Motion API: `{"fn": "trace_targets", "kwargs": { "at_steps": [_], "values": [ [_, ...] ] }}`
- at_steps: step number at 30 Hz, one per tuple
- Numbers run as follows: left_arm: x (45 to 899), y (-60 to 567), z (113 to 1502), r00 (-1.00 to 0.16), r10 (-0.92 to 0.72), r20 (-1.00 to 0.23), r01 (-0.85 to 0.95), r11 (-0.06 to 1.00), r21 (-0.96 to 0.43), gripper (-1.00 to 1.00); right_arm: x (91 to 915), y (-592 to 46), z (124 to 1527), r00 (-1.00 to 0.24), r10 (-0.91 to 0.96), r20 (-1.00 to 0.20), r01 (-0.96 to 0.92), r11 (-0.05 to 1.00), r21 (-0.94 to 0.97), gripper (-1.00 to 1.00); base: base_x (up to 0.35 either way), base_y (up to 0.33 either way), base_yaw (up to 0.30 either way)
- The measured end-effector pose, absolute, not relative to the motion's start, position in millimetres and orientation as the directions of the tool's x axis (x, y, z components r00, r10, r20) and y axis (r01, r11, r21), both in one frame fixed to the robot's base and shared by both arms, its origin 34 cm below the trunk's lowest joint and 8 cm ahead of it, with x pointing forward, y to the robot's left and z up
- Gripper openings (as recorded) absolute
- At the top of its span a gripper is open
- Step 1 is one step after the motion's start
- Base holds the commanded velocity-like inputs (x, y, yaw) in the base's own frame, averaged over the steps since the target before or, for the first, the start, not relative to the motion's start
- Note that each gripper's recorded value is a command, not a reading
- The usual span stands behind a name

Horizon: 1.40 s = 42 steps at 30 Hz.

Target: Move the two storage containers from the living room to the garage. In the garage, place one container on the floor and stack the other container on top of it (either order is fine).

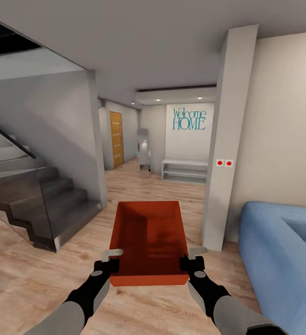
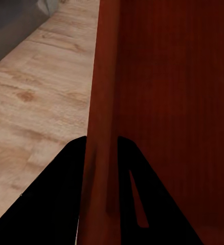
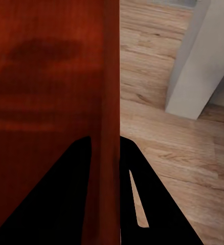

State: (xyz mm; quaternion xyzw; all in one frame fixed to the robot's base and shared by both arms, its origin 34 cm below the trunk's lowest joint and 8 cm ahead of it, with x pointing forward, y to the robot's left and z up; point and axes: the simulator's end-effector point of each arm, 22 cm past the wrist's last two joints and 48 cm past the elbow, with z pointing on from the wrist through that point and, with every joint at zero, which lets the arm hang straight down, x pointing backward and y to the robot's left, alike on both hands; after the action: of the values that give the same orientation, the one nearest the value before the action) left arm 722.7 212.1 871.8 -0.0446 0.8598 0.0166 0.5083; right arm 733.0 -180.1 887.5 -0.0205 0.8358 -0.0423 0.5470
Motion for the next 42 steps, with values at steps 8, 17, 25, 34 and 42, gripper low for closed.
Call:
{"fn": "trace_targets", "kwargs": {
  "at_steps": [8, 17, 25, 34, 42],
  "values": [
    [722.9, 212.1, 872.3, -0.478, -0.059, -0.876, -0.093, 0.996, -0.016, -1.0, 733.1, -180.1, 887.7, -0.4, -0.08, -0.913, 0.012, 0.996, -0.093, -1.0, 0.323, 0.0, 0.0],
    [723.9, 212.1, 874.1, -0.474, -0.057, -0.878, -0.093, 0.996, -0.015, -1.0, 733.7, -180.2, 888.9, -0.396, -0.079, -0.915, 0.013, 0.996, -0.092, -1.0, 0.323, 0.0, 0.0],
    [723.7, 210.8, 874.0, -0.475, -0.056, -0.878, -0.091, 0.996, -0.014, -1.0, 733.4, -181.5, 888.2, -0.396, -0.078, -0.915, 0.014, 0.996, -0.091, -1.0, 0.323, 0.0, 0.0],
    [722.9, 211.5, 872.1, -0.479, -0.055, -0.876, -0.091, 0.996, -0.013, -1.0, 732.6, -180.7, 886.8, -0.399, -0.076, -0.914, 0.015, 0.996, -0.089, -1.0, 0.323, 0.0, 0.0],
    [722.8, 211.1, 872.2, -0.479, -0.056, -0.876, -0.092, 0.996, -0.013, -1.0, 732.7, -181.0, 886.9, -0.399, -0.077, -0.914, 0.014, 0.996, -0.09, -1.0, 0.323, 0.0, 0.0]
  ]
}}
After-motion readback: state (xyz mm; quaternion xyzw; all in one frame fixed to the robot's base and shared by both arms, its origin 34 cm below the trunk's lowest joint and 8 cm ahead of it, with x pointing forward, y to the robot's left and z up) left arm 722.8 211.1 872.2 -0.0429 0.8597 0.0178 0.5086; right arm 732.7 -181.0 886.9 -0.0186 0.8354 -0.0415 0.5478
